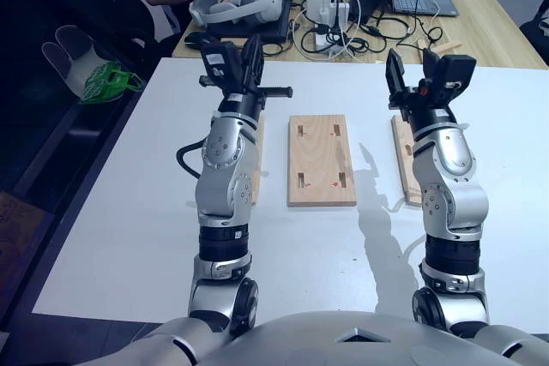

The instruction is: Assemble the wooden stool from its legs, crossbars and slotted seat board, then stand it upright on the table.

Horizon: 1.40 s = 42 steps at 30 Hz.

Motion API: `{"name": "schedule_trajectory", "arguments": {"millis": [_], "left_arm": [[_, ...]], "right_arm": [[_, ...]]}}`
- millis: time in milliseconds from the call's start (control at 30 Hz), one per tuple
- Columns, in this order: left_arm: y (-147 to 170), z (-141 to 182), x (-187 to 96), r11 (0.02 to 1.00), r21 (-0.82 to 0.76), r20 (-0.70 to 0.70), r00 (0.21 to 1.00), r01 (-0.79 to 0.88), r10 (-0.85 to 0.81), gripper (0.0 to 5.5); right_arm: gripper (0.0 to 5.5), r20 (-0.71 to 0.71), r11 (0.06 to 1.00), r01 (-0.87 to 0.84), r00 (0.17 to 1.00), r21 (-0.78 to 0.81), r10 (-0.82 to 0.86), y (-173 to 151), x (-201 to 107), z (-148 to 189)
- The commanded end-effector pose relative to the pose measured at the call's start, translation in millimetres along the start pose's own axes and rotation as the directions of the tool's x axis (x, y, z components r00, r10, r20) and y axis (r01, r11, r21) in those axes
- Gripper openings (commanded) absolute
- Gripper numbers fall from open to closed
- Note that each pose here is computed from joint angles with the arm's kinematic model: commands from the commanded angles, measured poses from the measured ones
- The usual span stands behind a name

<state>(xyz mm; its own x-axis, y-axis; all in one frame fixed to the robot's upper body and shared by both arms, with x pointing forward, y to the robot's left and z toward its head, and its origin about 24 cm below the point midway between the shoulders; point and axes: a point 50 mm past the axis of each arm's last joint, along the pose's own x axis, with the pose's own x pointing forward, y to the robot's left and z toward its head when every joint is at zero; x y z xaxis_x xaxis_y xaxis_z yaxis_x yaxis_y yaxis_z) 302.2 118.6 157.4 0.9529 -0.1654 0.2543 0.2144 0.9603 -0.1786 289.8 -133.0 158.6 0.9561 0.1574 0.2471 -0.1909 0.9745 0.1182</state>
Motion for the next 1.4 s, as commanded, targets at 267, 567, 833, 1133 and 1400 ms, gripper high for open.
{"name": "schedule_trajectory", "arguments": {"millis": [267,567,833,1133,1400], "left_arm": [[0.1,0.3,-9.0,1.0,0.029,-0.074,0.997,0.004,-0.002,0.0],[6.3,-15.0,-5.4,0.998,0.047,-0.217,0.975,-0.037,0.046,0.0],[8.4,-17.3,-4.1,0.999,0.012,-0.252,0.967,-0.044,0.045,0.0],[13.1,-17.8,3.4,0.998,0.061,-0.244,0.968,-0.034,0.048,0.0],[23.2,-16.7,20.5,0.992,0.117,-0.232,0.97,-0.044,0.07,0.0]], "right_arm": [[3.22,-0.043,0.999,0.018,0.999,0.051,-0.016,-2.9,-5.5,-6.7],[3.22,-0.072,0.996,0.03,0.997,0.087,-0.024,-4.6,-3.0,-13.7],[3.22,-0.079,0.993,0.037,0.996,0.108,-0.029,-4.8,-2.5,-15.7],[3.22,-0.09,0.995,0.045,0.995,0.093,-0.037,-6.4,3.2,-26.2],[3.22,-0.064,0.986,0.123,0.991,0.11,-0.116,-12.9,13.6,-40.1]]}}
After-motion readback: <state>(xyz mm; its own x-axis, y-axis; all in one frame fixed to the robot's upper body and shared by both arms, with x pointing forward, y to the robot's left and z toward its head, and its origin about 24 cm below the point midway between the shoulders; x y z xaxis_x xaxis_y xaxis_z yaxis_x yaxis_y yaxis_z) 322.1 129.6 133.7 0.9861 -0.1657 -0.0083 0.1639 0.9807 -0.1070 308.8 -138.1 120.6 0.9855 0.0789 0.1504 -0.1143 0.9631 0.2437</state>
